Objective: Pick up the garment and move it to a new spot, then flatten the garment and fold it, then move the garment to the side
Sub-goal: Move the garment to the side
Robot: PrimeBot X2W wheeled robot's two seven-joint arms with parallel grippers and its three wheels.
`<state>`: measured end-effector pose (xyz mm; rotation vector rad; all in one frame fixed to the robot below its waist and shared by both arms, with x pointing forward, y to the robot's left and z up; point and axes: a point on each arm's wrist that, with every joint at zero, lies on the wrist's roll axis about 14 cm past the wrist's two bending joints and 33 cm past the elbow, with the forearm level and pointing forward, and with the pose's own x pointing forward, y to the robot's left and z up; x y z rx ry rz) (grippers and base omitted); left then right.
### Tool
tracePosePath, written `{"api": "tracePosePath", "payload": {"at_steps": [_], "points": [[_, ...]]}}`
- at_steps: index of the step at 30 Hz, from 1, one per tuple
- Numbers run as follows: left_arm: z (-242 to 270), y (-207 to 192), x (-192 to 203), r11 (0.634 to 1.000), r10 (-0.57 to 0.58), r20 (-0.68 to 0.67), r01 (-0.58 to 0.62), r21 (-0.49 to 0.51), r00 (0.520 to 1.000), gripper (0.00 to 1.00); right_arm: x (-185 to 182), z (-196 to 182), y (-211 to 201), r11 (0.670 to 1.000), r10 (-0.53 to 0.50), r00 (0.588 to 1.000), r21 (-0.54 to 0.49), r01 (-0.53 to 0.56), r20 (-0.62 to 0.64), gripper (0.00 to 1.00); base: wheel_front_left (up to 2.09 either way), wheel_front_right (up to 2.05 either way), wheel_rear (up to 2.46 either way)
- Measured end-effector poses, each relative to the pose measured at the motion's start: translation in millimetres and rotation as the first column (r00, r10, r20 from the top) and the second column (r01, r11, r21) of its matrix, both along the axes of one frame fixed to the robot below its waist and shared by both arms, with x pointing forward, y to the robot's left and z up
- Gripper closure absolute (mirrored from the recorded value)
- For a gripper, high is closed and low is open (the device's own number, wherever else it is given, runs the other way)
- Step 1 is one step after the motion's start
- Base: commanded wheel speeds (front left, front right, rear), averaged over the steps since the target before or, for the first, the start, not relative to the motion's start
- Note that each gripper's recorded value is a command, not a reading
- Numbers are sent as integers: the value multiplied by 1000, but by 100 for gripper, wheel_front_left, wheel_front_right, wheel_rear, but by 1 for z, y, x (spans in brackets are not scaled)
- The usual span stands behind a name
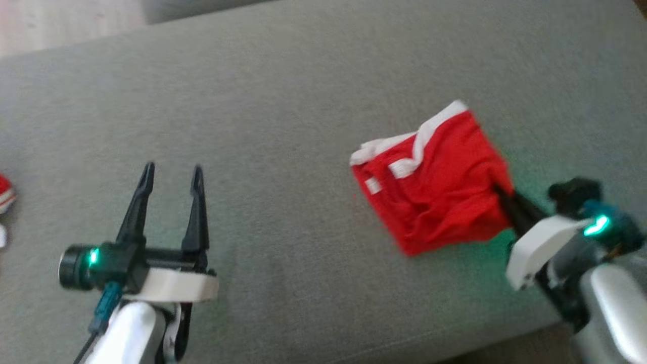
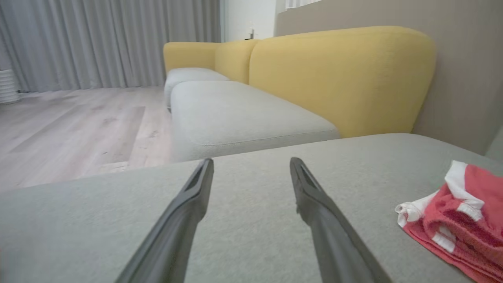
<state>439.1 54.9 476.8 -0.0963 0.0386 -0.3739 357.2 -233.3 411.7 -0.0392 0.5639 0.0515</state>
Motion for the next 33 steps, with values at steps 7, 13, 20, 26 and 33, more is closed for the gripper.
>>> {"api": "tracePosePath", "payload": {"at_steps": [7,13,20,26,33], "points": [[-18,-33,25,994,-111,-12,110,-17,994,0,41,21,-95,975,-184,981,-113,190,61,100,0,0,0],[-31,-48,40,985,-170,-12,170,-25,985,0,32,9,-171,910,-361,932,-207,358,24,100,0,0,0],[-48,-54,52,979,-201,-24,200,-29,979,0,24,8,-220,825,-500,865,-276,493,52,95,0,0,0],[-55,-49,55,981,-192,-32,191,-17,981,0,14,1,-230,763,-594,802,-273,585,59,0,0,0,0],[-44,-38,50,987,-158,-14,158,1,987,0,17,16,-199,799,-531,835,-243,550,143,0,0,0,0]]}}
